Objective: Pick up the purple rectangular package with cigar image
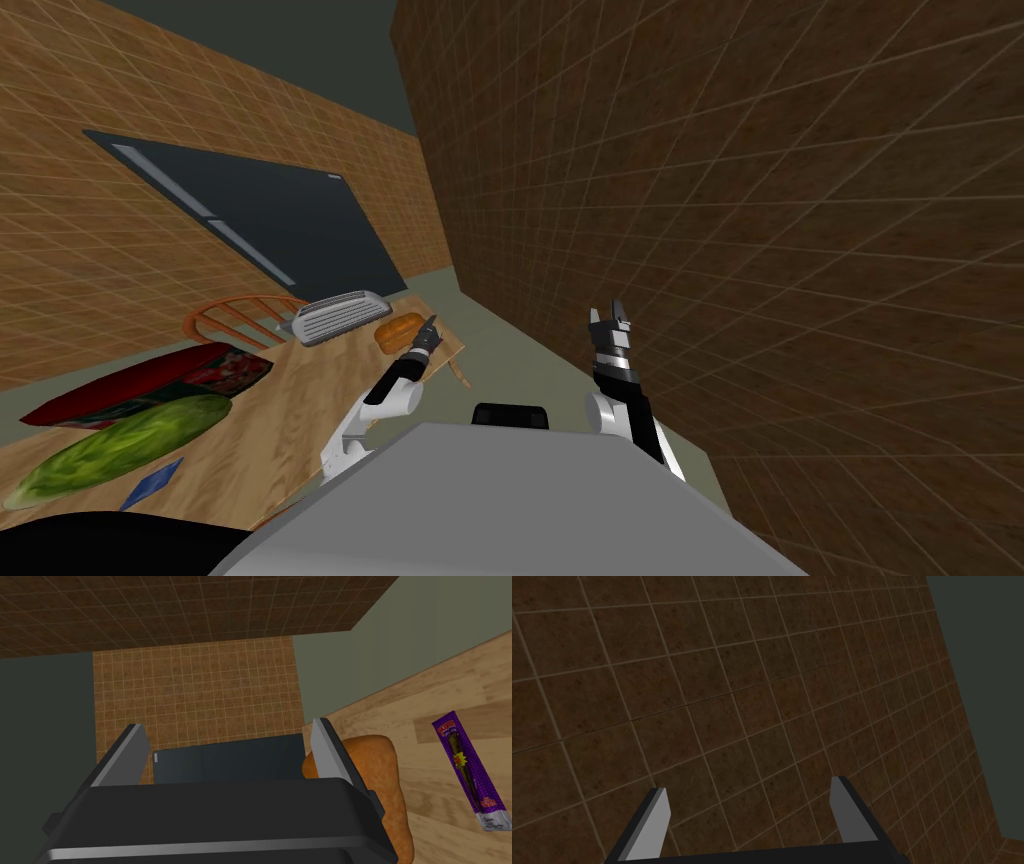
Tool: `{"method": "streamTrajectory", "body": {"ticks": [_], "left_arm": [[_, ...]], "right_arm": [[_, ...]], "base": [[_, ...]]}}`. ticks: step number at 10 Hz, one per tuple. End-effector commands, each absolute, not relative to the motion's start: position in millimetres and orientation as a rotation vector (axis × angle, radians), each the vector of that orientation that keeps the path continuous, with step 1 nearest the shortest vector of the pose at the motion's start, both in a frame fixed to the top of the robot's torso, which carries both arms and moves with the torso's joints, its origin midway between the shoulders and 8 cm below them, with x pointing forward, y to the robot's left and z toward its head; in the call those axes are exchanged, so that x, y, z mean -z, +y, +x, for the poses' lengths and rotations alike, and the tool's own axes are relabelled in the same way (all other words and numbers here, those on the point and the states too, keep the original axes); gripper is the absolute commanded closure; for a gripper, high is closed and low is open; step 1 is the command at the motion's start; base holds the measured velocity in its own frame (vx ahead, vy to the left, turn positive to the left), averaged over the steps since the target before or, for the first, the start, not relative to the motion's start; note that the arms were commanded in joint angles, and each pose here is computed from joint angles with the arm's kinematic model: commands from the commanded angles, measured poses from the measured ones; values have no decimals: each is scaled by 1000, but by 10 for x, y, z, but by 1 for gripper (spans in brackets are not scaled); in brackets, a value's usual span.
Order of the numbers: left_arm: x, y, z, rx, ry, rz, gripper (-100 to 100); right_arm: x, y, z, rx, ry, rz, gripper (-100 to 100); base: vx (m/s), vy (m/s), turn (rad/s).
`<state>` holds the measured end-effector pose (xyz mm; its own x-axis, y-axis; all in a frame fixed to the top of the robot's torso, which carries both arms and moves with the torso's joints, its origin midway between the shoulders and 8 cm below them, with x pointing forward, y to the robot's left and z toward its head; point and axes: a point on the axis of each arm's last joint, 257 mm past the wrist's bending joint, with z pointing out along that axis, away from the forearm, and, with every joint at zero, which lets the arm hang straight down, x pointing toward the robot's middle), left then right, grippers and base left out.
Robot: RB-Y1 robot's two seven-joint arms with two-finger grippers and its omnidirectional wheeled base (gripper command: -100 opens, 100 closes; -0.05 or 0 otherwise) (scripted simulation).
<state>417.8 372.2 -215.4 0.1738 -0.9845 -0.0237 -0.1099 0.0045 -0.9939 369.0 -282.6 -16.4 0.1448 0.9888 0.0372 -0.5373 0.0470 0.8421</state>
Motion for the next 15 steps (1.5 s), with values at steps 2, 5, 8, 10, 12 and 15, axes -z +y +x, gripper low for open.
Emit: {"method": "streamTrajectory", "body": {"ticks": [2,5,8,10,12,15], "left_arm": [[2391,3841,4174,985,1184,-1452,-100],[2701,4044,4166,955,1184,-1590,-100],[2956,4139,4115,915,1202,-1697,-100],[3145,4233,4076,889,1199,-1784,-100],[3329,4322,4027,862,1193,-1873,-100],[3630,4493,3938,818,1153,-2033,-100]], "right_arm": [[164,-2826,3690,-1314,683,847,0],[164,-2827,3690,-1314,683,847,0],[164,-2827,3690,-1314,683,847,0],[164,-2827,3690,-1314,683,847,0],[164,-2827,3690,-1314,683,847,0],[164,-2827,3690,-1314,683,847,0]], "base": [[40,-35,-32],[36,-36,-23],[41,-29,-11],[36,-22,-7],[41,-23,0],[40,-16,8]]}}
